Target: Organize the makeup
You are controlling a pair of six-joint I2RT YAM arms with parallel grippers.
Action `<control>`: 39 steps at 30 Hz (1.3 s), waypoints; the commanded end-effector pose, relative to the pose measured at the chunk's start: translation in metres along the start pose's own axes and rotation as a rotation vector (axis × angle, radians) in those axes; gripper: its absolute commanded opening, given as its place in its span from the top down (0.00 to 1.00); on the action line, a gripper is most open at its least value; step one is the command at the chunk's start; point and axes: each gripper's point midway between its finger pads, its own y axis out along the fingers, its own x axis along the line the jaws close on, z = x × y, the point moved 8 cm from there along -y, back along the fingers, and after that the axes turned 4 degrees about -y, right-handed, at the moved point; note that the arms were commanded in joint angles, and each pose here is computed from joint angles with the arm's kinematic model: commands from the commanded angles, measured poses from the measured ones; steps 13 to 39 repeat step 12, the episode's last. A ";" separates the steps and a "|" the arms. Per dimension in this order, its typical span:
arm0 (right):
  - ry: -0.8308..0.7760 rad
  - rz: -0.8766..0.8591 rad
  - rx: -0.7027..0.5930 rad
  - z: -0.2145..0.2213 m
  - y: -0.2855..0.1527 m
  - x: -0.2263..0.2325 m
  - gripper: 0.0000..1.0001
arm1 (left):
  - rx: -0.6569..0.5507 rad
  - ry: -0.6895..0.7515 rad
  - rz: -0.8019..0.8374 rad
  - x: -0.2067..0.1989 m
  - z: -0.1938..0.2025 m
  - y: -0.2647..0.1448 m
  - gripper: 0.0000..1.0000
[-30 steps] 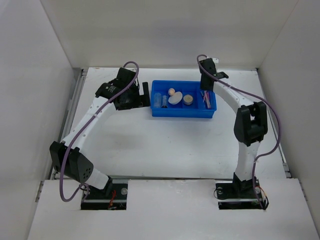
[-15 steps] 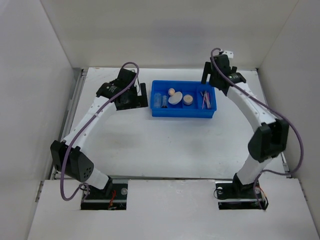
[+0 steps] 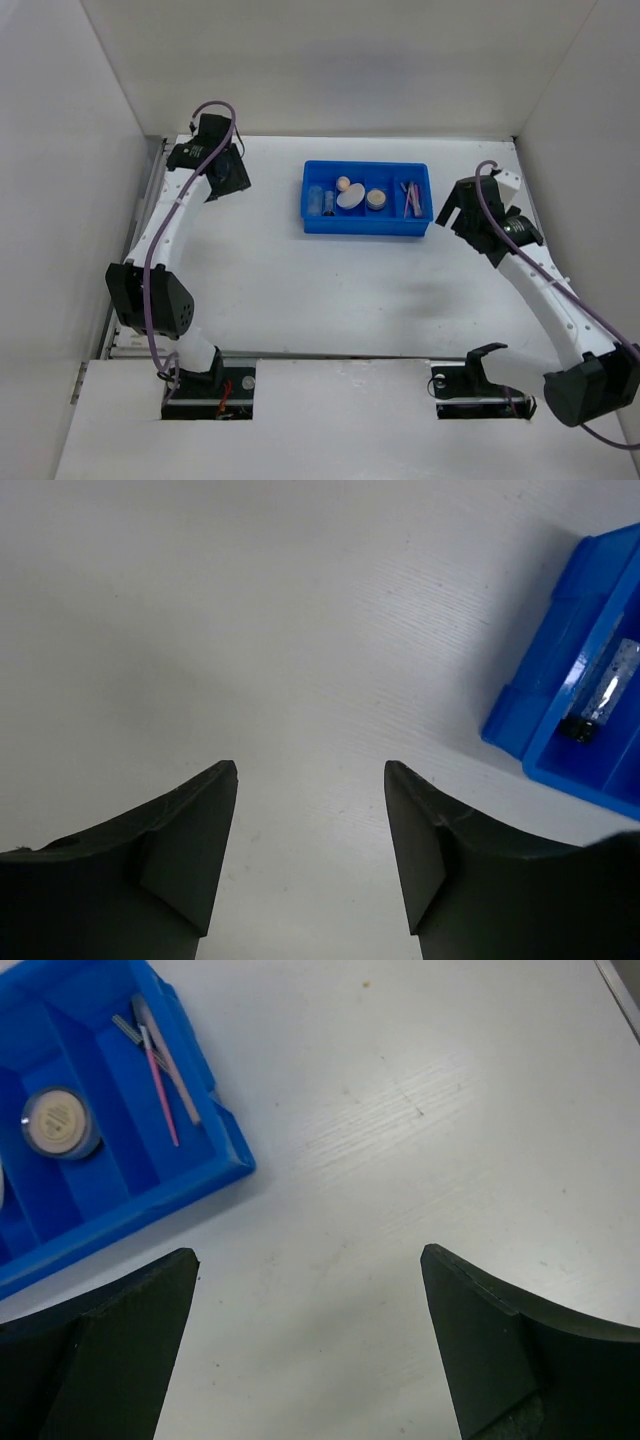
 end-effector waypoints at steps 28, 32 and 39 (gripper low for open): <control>0.168 0.050 -0.147 -0.013 -0.034 -0.028 0.00 | 0.079 -0.030 0.100 0.006 0.029 -0.008 0.00; 0.168 0.050 -0.147 -0.013 -0.034 -0.028 0.00 | 0.079 -0.030 0.100 0.006 0.029 -0.008 0.00; 0.168 0.050 -0.147 -0.013 -0.034 -0.028 0.00 | 0.079 -0.030 0.100 0.006 0.029 -0.008 0.00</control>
